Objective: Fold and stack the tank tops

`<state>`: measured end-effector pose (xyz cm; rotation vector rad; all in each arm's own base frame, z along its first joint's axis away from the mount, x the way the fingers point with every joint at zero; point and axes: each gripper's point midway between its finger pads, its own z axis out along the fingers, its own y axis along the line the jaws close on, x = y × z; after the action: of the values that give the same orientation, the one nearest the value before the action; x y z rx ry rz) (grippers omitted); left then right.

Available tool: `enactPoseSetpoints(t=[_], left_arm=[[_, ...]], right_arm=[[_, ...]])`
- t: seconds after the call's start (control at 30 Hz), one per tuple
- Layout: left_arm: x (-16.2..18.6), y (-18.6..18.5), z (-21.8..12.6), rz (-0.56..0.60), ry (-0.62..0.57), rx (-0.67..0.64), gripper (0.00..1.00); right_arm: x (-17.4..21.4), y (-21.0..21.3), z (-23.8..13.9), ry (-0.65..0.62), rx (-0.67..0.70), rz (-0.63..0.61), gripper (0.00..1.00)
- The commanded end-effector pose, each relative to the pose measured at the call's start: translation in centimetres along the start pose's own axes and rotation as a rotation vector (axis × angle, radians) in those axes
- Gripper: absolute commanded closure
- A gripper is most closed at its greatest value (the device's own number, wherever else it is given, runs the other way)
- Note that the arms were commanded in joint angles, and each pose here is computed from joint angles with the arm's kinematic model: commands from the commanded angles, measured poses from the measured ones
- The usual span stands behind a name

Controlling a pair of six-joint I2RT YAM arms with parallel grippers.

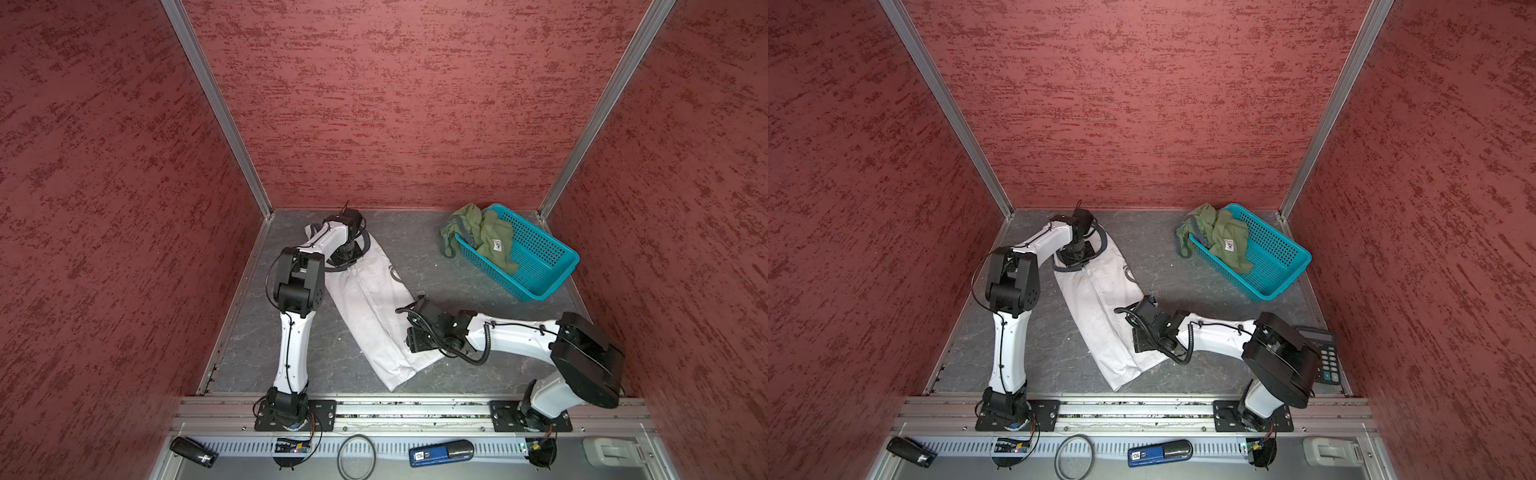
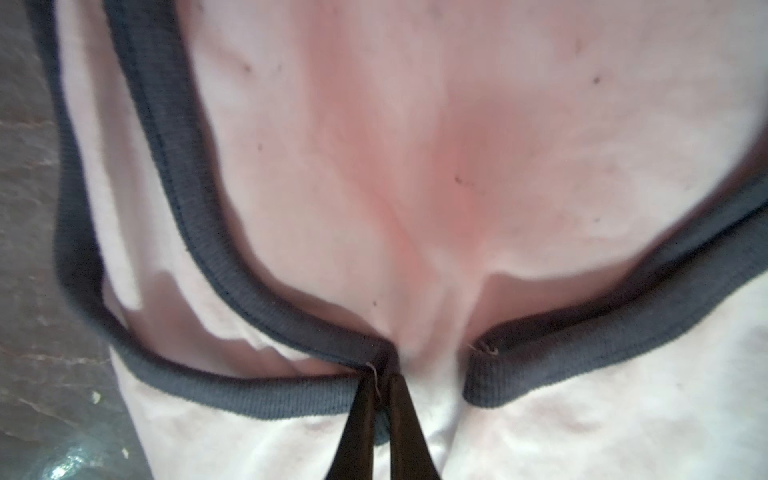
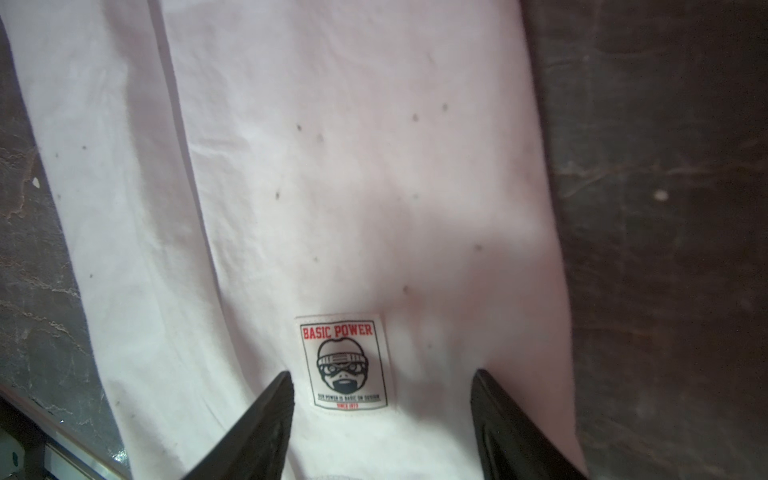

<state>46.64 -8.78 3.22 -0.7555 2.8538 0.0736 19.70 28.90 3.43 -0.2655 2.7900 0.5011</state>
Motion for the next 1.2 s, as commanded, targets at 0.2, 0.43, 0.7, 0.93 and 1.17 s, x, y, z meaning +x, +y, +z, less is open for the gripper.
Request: enactPoseSetpoints(t=[0.2, 0.43, 0.7, 0.93, 1.17], left_arm=[[-1.6, -1.7, -4.5, -0.023, -0.122, 0.094, 1.00], [-1.7, -3.0, -4.2, -0.019, -0.110, 0.134, 1.00], [-2.1, -6.2, -1.6, 0.019, -0.083, 0.189, 1.00], [-2.2, -5.7, 1.3, 0.031, -0.057, 0.105, 0.91], [-1.5, -8.4, 0.0, 0.139, -0.043, 0.193, 0.60]], right_arm=[[-0.3, -0.6, -0.1, -0.028, 0.021, 0.019, 0.31], [-0.3, -0.5, 0.1, -0.026, 0.022, 0.014, 0.31], [0.1, -0.7, 0.5, -0.014, 0.020, 0.016, 0.31], [0.1, -0.7, 0.4, -0.017, 0.021, 0.018, 0.31], [-1.2, -1.8, -1.3, -0.066, 0.082, -0.003, 0.31]])
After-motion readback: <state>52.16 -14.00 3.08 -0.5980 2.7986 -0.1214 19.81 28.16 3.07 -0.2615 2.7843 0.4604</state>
